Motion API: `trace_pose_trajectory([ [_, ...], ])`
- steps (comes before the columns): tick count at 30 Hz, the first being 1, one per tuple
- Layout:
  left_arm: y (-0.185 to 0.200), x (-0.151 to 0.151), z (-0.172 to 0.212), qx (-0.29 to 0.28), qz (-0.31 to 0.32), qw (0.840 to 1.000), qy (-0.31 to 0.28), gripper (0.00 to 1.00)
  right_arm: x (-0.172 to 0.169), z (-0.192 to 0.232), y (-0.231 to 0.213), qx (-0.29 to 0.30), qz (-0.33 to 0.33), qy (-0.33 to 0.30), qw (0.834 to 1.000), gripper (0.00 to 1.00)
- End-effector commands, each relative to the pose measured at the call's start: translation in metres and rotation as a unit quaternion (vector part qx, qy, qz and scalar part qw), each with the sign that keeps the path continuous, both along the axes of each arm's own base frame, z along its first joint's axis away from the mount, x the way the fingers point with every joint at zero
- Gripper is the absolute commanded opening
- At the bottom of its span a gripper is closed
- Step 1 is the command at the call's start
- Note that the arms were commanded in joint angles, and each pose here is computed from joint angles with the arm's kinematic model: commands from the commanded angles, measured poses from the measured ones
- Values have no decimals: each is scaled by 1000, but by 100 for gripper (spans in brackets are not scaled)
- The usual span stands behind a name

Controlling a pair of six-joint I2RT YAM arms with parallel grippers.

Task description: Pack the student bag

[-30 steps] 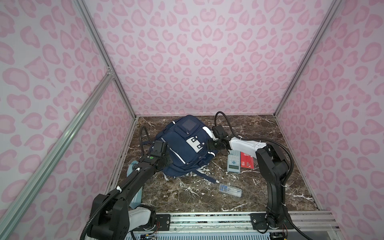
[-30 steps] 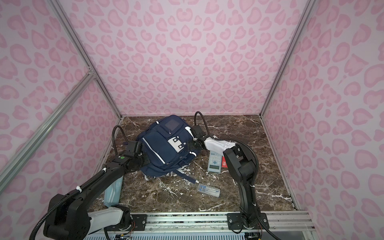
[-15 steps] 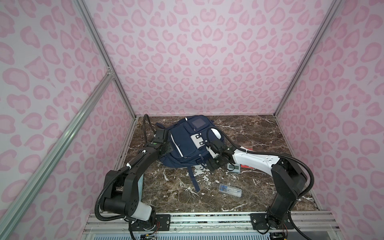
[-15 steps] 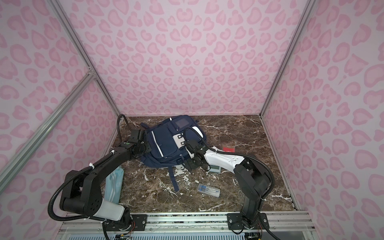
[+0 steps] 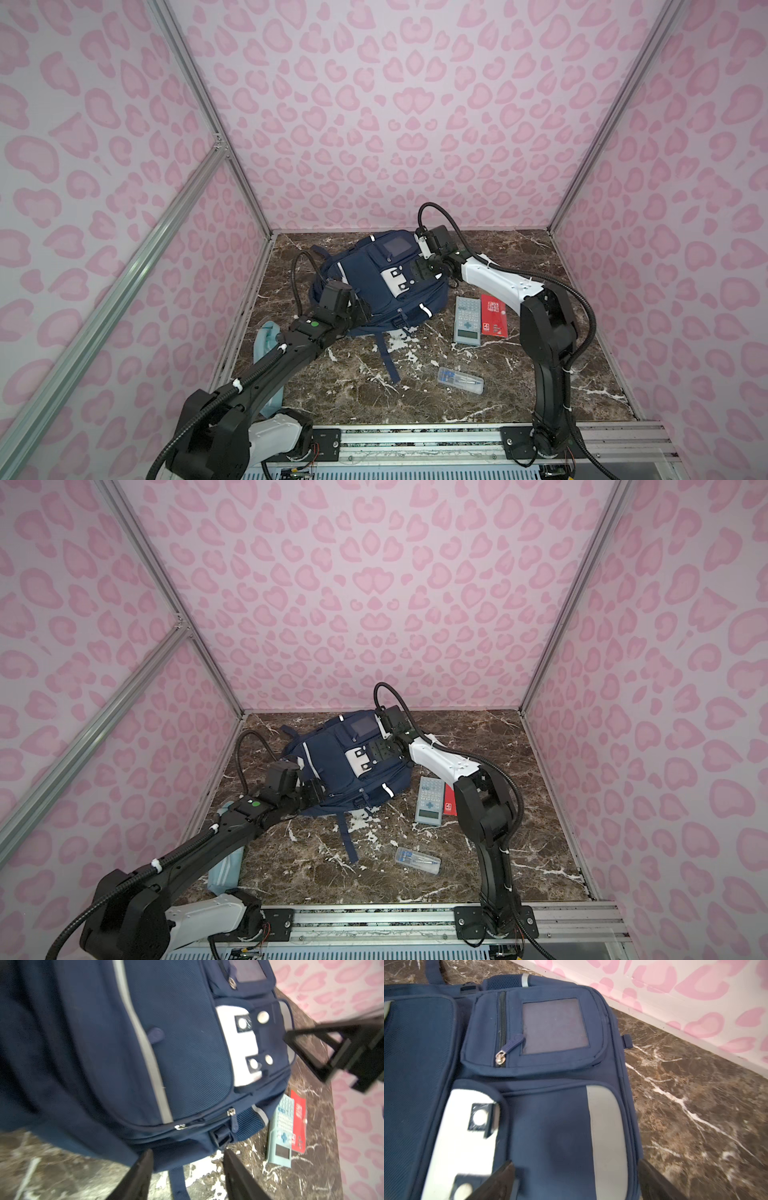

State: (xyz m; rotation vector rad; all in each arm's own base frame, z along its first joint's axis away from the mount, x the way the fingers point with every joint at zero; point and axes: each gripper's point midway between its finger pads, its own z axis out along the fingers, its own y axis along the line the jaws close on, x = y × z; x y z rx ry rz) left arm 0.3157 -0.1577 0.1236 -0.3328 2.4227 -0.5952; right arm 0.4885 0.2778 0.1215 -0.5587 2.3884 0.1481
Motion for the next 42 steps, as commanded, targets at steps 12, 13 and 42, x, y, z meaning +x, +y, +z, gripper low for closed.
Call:
trace_pose_trajectory([
  [12, 78, -7, -78, 90, 112, 988, 55, 29, -120, -123, -36, -118, -5, 198, 973, 62],
  [13, 81, -5, -77, 91, 114, 988, 53, 29, -131, -124, -38, -124, -4, 201, 972, 62],
  [42, -33, -39, 10, -34, -156, 981, -110, 46, -204, -35, 71, -55, 190, -18, 980, 82],
])
